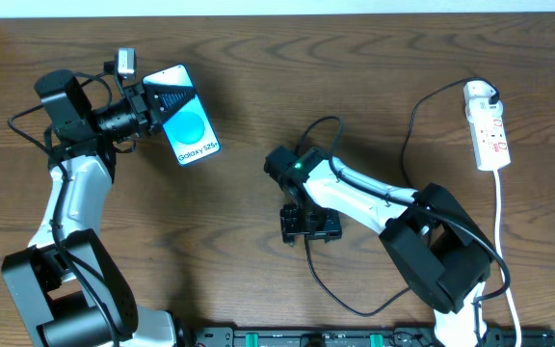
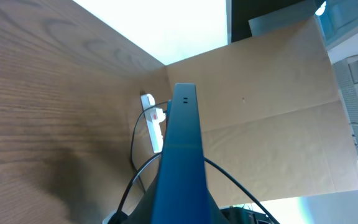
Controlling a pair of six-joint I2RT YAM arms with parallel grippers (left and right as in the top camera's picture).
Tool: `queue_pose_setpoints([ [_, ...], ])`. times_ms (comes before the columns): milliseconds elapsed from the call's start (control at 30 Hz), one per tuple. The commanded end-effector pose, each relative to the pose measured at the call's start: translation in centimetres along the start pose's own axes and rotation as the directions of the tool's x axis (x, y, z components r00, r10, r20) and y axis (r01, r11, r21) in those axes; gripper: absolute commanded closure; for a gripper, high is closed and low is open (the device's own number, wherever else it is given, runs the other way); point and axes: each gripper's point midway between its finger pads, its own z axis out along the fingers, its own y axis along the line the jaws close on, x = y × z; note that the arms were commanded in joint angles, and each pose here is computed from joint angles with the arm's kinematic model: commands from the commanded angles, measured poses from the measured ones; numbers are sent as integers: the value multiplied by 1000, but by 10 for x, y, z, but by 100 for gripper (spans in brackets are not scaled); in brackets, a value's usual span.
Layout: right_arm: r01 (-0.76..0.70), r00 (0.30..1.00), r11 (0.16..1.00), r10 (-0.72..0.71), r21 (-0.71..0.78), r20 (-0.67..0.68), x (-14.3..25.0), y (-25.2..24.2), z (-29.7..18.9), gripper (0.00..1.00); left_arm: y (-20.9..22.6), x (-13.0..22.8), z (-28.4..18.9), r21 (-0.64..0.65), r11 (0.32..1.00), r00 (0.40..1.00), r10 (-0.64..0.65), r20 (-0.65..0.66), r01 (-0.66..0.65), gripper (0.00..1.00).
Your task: Plug charger to phone and switch on socket
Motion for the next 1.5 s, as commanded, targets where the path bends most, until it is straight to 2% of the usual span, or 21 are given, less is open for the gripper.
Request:
queue_pose_setpoints([
  [0, -15, 999, 1000, 16, 18, -34, 0, -4, 15, 40, -6, 3, -1, 20, 1000, 1000, 22, -16, -21, 92],
  [100, -15, 999, 1000, 16, 18, -34, 0, -4, 15, 54, -6, 3, -1, 20, 1000, 1000, 22, -16, -21, 93],
  [133, -15, 999, 1000, 16, 18, -33, 0, -4, 15, 56, -6, 3, -1, 20, 1000, 1000, 22, -16, -21, 92],
  [633, -68, 998, 997, 68, -28, 7, -22, -9, 11, 54, -5, 2, -1, 17, 1000, 1000, 26, -12, -26, 93],
  [800, -69, 998, 997, 69, -28, 5, -22, -9, 11, 75, -5, 2, -1, 16, 1000, 1000, 26, -12, -26, 93],
  [867, -70, 998, 997, 70, -26, 3, -22, -10, 11, 85, -5, 2, -1, 15, 1000, 1000, 26, -11, -26, 93],
  [900, -70, 998, 997, 70, -26, 3, -22, -10, 11, 95, -4, 1, -1, 9, 1000, 1000, 26, -5, -26, 93],
  [933, -70, 998, 997, 70, -25, 2, -22, -10, 11, 98, -4, 1, -1, 9, 1000, 1000, 27, -5, -27, 93],
  [1133, -64, 998, 997, 63, -46, -16, -20, -8, 10, 99, -4, 1, -1, 7, 1000, 1000, 29, -2, -29, 92],
  [1267, 4, 999, 984, -12, -176, -44, -23, 9, 2, 99, -4, 1, -1, 7, 1000, 1000, 28, -2, -28, 93],
  [1367, 117, 991, 915, -133, -386, -15, -37, 35, -17, 99, -4, 1, -1, 7, 1000, 1000, 29, -2, -29, 93],
  [1467, 197, 977, 802, -207, -564, 47, -51, 53, -40, 99, -4, 1, -1, 6, 1000, 1000, 28, -2, -28, 93],
])
